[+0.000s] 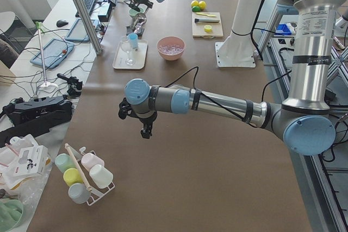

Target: Put ice in cup with scoop

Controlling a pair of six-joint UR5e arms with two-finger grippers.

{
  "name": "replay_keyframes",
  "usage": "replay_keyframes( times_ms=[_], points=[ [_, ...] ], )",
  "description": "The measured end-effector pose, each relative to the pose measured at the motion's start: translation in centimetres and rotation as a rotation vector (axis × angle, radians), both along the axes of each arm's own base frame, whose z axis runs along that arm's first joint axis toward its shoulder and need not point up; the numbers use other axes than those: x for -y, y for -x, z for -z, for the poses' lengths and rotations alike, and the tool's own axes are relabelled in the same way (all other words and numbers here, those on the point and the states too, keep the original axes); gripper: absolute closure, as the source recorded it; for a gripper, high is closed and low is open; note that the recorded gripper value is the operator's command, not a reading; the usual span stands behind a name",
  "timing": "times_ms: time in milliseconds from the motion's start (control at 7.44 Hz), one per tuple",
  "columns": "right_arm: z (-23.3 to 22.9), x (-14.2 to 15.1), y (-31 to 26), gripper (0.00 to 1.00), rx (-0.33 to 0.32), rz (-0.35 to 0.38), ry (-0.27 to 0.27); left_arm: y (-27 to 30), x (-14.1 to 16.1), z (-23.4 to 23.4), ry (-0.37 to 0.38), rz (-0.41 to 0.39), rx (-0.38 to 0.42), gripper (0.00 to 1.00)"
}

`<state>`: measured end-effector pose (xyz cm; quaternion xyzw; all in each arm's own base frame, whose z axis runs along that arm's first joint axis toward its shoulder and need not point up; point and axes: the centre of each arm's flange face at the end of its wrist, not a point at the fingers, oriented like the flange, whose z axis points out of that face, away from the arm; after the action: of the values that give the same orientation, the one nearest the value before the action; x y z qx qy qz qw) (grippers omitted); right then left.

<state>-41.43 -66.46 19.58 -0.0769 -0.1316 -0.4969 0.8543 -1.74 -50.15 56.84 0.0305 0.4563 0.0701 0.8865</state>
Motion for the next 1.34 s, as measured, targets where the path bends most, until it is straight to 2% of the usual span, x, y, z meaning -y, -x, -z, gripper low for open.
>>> replay_keyframes(
  times_ms=[403, 806, 1075, 1210, 1344],
  points=[
    [0.3, 0.1, 0.5, 1.0, -0.014, 0.007, 0.0, 4.2, -0.2, -3.4, 0.037, 0.073, 0.171, 0.02],
    [0.3, 0.0, 0.8, 1.0, -0.023, 0.013, -0.005, 4.6, -0.5, -7.5, 0.11, 0.067, 0.206, 0.02],
    [0.6, -0.7, 0.0, 1.0, -0.017, 0.01, -0.012, 4.5, -0.5, -8.4, 0.126, 0.063, 0.21, 0.01],
    [0.2, -1.9, -2.0, 1.0, 0.005, -0.026, -0.015, 4.5, -0.4, -8.4, 0.126, 0.063, 0.21, 0.02],
    [-1.9, -4.4, -5.6, 1.0, 0.043, -0.114, -0.024, 4.5, -0.3, -8.4, 0.125, 0.063, 0.21, 0.02]
  ],
)
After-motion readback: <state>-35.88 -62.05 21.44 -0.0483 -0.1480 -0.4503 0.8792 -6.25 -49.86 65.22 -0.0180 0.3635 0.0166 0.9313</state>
